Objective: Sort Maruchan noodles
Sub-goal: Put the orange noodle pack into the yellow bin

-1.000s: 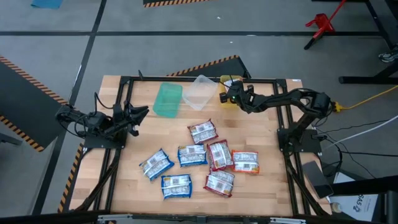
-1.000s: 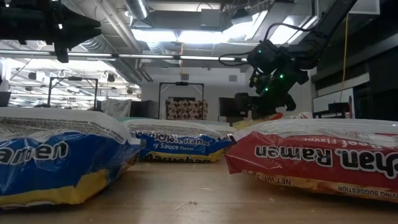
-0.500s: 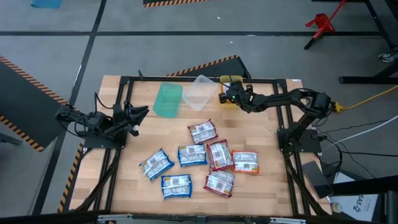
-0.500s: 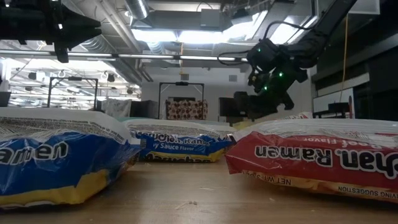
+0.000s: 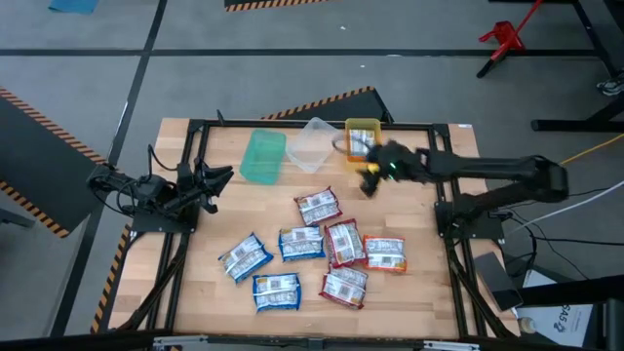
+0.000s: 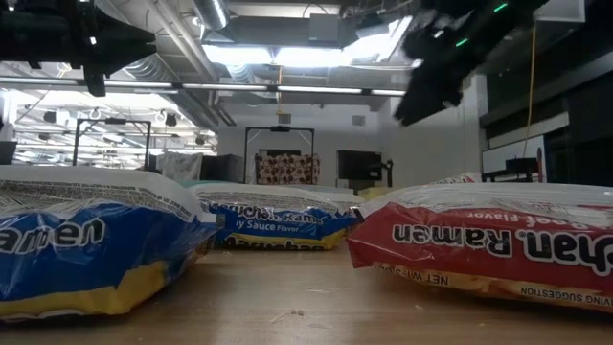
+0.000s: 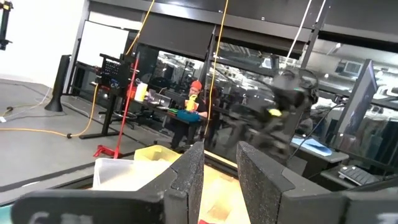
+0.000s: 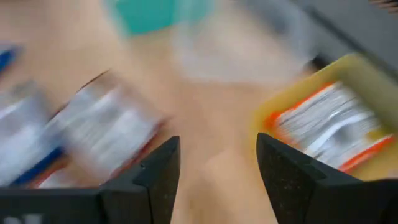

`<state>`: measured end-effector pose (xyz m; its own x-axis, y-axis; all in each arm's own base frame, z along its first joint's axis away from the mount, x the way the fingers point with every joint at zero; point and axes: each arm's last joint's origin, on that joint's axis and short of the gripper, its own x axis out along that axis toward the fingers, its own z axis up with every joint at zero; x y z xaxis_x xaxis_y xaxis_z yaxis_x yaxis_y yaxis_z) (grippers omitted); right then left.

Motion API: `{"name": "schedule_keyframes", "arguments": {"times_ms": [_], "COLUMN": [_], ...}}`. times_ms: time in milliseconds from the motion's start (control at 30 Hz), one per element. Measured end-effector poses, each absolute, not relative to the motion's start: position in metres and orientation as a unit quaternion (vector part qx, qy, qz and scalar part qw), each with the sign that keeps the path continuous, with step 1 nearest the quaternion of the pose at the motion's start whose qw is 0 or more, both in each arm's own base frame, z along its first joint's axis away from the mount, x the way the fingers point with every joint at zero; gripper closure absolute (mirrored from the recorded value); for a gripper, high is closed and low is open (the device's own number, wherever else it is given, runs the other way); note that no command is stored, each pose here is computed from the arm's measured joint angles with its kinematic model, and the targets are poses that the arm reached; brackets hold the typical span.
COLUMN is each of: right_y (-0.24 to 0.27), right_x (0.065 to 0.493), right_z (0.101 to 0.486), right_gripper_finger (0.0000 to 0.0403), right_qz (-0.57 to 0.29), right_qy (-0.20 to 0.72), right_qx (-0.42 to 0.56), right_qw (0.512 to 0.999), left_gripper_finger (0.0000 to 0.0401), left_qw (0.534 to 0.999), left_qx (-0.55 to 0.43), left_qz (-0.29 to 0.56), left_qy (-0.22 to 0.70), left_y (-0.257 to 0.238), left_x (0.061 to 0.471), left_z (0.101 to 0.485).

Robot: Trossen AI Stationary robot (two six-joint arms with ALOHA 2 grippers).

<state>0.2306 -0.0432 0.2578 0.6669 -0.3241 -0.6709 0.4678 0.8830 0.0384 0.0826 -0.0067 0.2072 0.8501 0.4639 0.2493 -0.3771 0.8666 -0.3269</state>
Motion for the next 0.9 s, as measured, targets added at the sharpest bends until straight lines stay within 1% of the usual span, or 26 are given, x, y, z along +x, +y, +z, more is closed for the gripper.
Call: {"name": "schedule_keyframes", "arguments": {"times_ms": [133, 267, 367, 533, 767, 900], "right_y": [0.006, 0.047, 0.071, 0.094, 0.12, 0.129], "right_x": [0.203, 0.181, 0.17, 0.161, 0.16, 0.161], "right_z": [0.256, 0.237, 0.223, 0.207, 0.183, 0.167], "right_gripper_finger": [0.019, 0.0182, 0.018, 0.018, 0.018, 0.018], "right_qz": [-0.139, -0.099, -0.099, -0.106, -0.084, -0.098], "right_qy": [0.33, 0.316, 0.299, 0.299, 0.347, 0.363], "right_qx": [0.129, 0.14, 0.138, 0.135, 0.085, 0.059], "right_qw": [0.925, 0.933, 0.939, 0.939, 0.93, 0.925], "left_gripper_finger": [0.0311, 0.0311, 0.0311, 0.0311, 0.0311, 0.0311], "left_qw": [0.953, 0.953, 0.953, 0.952, 0.952, 0.951], "left_qx": [-0.13, -0.13, -0.13, -0.133, -0.132, -0.133], "left_qz": [0.221, 0.221, 0.221, 0.222, 0.225, 0.226], "left_qy": [-0.161, -0.161, -0.16, -0.162, -0.161, -0.161], "left_y": [-0.007, -0.007, -0.007, -0.007, -0.007, -0.006], "left_x": [0.083, 0.083, 0.083, 0.083, 0.083, 0.083], "left_z": [0.207, 0.207, 0.207, 0.207, 0.207, 0.207]}}
